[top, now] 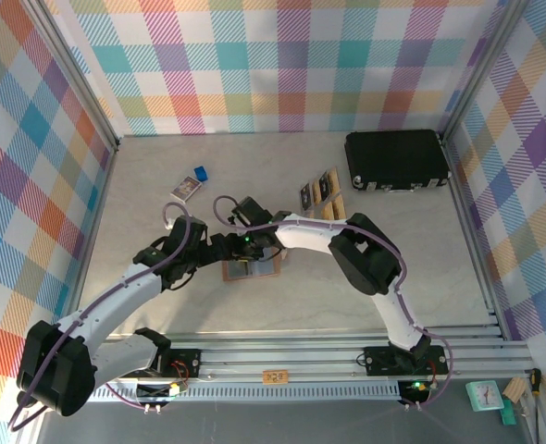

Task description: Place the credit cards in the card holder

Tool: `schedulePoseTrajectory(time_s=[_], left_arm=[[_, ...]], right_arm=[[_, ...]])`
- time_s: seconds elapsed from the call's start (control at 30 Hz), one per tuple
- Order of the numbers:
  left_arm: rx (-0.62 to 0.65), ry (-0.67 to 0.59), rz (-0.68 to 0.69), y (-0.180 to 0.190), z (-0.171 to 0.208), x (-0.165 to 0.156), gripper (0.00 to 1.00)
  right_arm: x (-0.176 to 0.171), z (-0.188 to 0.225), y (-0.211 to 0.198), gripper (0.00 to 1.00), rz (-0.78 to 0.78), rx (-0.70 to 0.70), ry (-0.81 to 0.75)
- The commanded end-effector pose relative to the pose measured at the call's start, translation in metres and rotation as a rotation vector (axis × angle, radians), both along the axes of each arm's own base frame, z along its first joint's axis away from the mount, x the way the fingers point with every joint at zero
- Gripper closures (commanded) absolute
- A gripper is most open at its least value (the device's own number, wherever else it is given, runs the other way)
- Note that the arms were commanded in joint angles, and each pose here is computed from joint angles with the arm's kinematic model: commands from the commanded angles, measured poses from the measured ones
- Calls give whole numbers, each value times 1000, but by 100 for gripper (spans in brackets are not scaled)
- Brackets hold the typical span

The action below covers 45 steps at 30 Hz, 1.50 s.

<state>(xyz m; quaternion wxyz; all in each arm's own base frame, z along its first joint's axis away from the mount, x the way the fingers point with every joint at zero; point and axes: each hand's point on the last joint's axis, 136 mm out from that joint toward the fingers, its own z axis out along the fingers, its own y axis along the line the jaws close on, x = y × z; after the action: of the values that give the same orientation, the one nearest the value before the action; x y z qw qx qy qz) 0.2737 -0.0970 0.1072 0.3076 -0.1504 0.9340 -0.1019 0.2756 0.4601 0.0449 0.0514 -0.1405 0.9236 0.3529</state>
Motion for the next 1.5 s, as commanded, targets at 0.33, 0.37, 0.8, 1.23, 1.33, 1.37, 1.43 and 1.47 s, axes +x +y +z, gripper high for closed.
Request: schedulePoseTrajectory(time_s=[0.33, 0.37, 0.8, 1.23, 1.33, 1.37, 1.43, 1.47], left_arm=[[7, 36, -45, -4, -10, -1, 0], [12, 43, -49, -4, -12, 0, 0], [21, 81, -75, -12, -30, 7, 0], [19, 111, -81, -17, -43, 12, 0], [21, 114, -82, -17, -45, 11, 0], [21, 115, -82, -16, -45, 12, 0], [22, 119, -81, -16, -47, 11, 0], [21, 120, -83, -17, -47, 11, 0]], right_arm=[[16, 68, -48, 45, -3, -51, -154], [20, 73, -59, 45, -15, -80, -174], [82, 73, -202, 49, -100, -637, -366], [98, 42, -238, 61, -83, -880, -368], [101, 36, -239, 61, -84, -891, -363], [102, 34, -240, 61, -84, -893, -359], [102, 30, -240, 62, -83, -895, -350], [103, 28, -241, 62, -85, -895, -344]])
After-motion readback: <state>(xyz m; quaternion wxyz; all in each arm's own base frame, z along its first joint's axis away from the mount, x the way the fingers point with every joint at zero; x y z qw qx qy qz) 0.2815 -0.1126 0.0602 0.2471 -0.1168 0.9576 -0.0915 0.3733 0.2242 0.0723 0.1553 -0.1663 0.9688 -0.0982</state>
